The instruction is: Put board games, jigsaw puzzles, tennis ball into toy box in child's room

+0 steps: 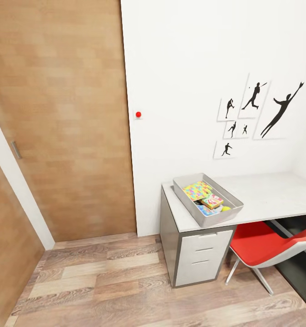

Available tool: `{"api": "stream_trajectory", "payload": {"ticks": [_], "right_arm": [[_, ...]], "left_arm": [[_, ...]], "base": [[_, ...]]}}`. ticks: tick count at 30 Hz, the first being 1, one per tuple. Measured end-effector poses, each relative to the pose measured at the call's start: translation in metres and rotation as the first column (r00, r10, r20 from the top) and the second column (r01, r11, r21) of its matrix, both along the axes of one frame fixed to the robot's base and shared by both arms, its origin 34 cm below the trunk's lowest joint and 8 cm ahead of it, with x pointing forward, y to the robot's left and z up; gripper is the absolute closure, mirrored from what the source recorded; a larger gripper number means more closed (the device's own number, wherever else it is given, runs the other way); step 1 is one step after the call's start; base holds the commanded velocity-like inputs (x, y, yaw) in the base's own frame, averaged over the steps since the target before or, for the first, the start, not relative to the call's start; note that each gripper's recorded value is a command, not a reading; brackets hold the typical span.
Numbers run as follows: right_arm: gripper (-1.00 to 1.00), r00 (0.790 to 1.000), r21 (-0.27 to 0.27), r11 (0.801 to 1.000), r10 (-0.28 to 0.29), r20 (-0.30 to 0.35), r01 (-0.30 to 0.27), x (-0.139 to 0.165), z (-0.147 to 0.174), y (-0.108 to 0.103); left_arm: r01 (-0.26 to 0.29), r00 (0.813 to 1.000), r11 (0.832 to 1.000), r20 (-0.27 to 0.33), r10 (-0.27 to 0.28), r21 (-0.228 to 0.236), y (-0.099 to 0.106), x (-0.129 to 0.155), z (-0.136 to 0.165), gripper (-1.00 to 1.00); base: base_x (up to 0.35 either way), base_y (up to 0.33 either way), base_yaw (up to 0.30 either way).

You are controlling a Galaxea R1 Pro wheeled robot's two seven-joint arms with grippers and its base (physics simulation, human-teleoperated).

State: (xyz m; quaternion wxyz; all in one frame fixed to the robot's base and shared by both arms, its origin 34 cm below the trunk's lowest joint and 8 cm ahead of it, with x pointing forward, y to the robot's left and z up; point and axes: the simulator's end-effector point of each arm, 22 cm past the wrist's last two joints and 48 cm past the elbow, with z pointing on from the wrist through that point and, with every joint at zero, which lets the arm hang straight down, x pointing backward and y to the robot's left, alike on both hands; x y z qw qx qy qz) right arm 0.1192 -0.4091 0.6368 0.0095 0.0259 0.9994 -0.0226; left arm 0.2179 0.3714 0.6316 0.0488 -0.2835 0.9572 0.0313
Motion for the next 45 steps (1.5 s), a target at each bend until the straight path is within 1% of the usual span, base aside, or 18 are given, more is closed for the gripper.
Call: {"api": "stream_trajectory", "payload": {"ticks": [2,3,5,7,8,12,13,17,18,22,23,27,32,45], "right_arm": [[-1.0,1.0,-0.05,0.999,-0.006,-0.01,0.006,-0.005,-0.004,0.008],[-1.0,1.0,-0.051,0.999,-0.007,-0.009,0.007,-0.005,-0.004,0.009],[-1.0,1.0,-0.081,0.997,-0.011,-0.014,0.01,-0.007,-0.008,0.02],[-1.0,1.0,-0.091,0.996,-0.016,-0.012,0.015,-0.006,-0.01,0.034],[-1.0,1.0,-0.091,0.996,-0.017,-0.012,0.016,-0.006,-0.01,0.034],[-1.0,1.0,-0.083,0.996,-0.026,-0.008,0.026,-0.002,-0.015,0.063],[-1.0,1.0,-0.083,0.996,-0.027,-0.008,0.026,-0.002,-0.015,0.063],[-1.0,0.999,-0.064,0.997,-0.032,-0.01,0.031,-0.002,-0.017,0.088],[-1.0,0.999,-0.064,0.997,-0.032,-0.01,0.032,-0.002,-0.017,0.088],[-1.0,0.999,-0.048,0.998,-0.035,-0.013,0.034,-0.002,-0.019,0.105],[-1.0,0.999,-0.048,0.998,-0.035,-0.013,0.034,-0.002,-0.019,0.105],[-1.0,0.999,-0.041,0.999,-0.035,-0.014,0.035,-0.003,-0.019,0.112],[-1.0,0.999,-0.041,0.999,-0.036,-0.013,0.035,-0.002,-0.019,0.114],[-1.0,0.999,-0.038,0.999,-0.035,-0.014,0.034,-0.002,-0.019,0.116]], "left_arm": [[0.009,1.0,1.0,-0.005,-0.009,0.026,0.003,-0.015,-0.003,-1.0],[0.009,1.0,1.0,-0.005,-0.009,0.026,0.003,-0.015,-0.003,-1.0],[0.014,1.0,0.999,-0.006,-0.014,0.052,0.007,-0.03,-0.004,-1.0],[0.017,1.0,0.997,-0.013,-0.016,0.071,0.009,-0.045,-0.005,-1.0],[0.017,1.0,0.997,-0.013,-0.016,0.071,0.009,-0.045,-0.005,-1.0],[0.024,0.999,0.996,-0.032,-0.022,0.084,0.005,-0.068,-0.006,-1.0],[0.024,0.999,0.996,-0.032,-0.022,0.084,0.005,-0.068,-0.006,-1.0],[0.027,0.999,0.997,-0.04,-0.024,0.074,-0.009,-0.079,-0.008,-1.0],[0.027,0.999,0.997,-0.04,-0.024,0.074,-0.009,-0.079,-0.008,-1.0],[0.027,0.999,0.998,-0.043,-0.024,0.052,-0.028,-0.083,-0.011,-1.0],[0.027,0.999,0.998,-0.043,-0.024,0.052,-0.029,-0.083,-0.011,-1.0],[0.025,0.999,0.999,-0.043,-0.024,0.032,-0.046,-0.085,-0.012,-1.0],[0.025,0.999,0.999,-0.044,-0.024,0.023,-0.053,-0.086,-0.013,-1.0],[0.025,0.999,1.0,-0.044,-0.025,0.018,-0.057,-0.086,-0.013,-1.0]], "base": [[0.0,0.0,0.0],[0.0,0.0,0.0],[0.0,0.0,0.0],[0.0,0.0,0.0],[0.0,0.0,0.0],[0.0,0.0,0.0],[0.0,0.0,0.0],[0.0,0.0,0.0],[0.0,0.0,0.0],[0.0,0.0,0.0],[0.0,0.0,0.0],[0.0,0.0,0.0],[0.0,0.0,0.0],[0.0,0.0,0.0]]}}
